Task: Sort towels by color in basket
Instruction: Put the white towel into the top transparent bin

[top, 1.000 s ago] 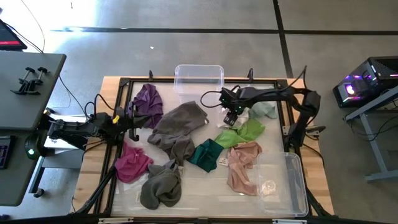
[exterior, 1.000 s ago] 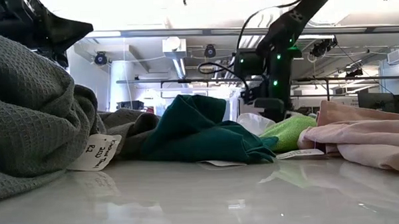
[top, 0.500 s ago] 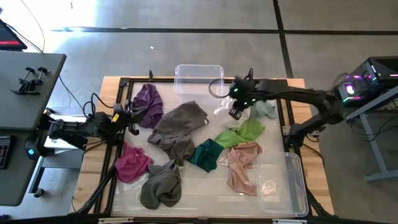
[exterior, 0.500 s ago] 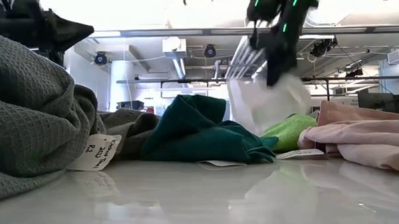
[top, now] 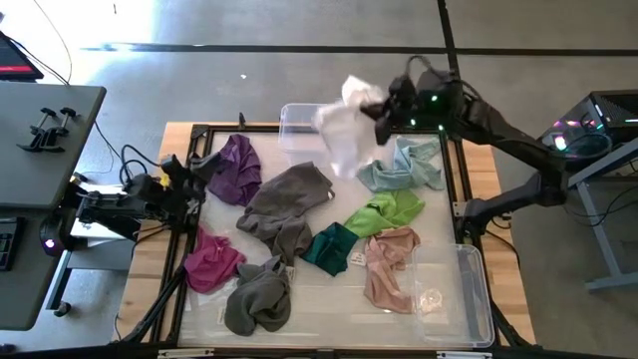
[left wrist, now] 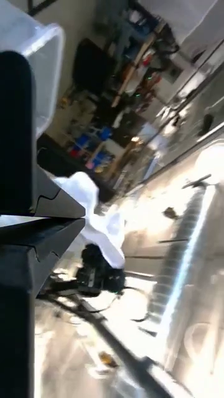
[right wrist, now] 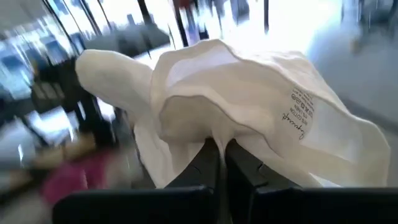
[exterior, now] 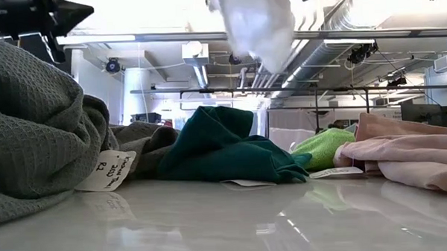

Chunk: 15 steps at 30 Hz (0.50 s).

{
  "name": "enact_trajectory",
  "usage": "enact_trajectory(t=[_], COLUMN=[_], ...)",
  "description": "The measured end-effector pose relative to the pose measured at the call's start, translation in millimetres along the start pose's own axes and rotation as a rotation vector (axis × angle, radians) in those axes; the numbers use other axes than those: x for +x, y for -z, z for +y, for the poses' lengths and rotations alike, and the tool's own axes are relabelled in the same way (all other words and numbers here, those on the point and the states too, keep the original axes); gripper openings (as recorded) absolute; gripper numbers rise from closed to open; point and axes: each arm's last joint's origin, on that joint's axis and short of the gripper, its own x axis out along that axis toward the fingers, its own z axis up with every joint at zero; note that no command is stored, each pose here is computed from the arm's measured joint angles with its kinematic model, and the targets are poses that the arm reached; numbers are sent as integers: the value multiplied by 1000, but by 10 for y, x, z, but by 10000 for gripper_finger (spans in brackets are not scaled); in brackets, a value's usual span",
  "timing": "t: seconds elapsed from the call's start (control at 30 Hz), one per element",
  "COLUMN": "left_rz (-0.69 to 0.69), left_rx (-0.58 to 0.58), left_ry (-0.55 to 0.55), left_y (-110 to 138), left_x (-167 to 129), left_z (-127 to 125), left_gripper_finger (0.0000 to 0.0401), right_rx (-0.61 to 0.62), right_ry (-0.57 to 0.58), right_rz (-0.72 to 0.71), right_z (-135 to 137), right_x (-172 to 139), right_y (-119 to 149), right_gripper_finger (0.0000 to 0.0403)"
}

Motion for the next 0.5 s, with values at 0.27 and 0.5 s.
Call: enact_trajectory(t=[0.27,0.5], left_rz=[-39,-21], left_rx=[-203,-180], left_ry=[12,14], left_y=[-43,-26], left_x=[-1,-1], left_z=[-12,-10], left_gripper_finger=[0,0], right_rx=[-140,-259], right_ry=[30,351], right_rz=[-224,12], right_z=[-108,-473], right_x=[598,1413], right_y=[-111,429], right_gripper_finger=[6,8])
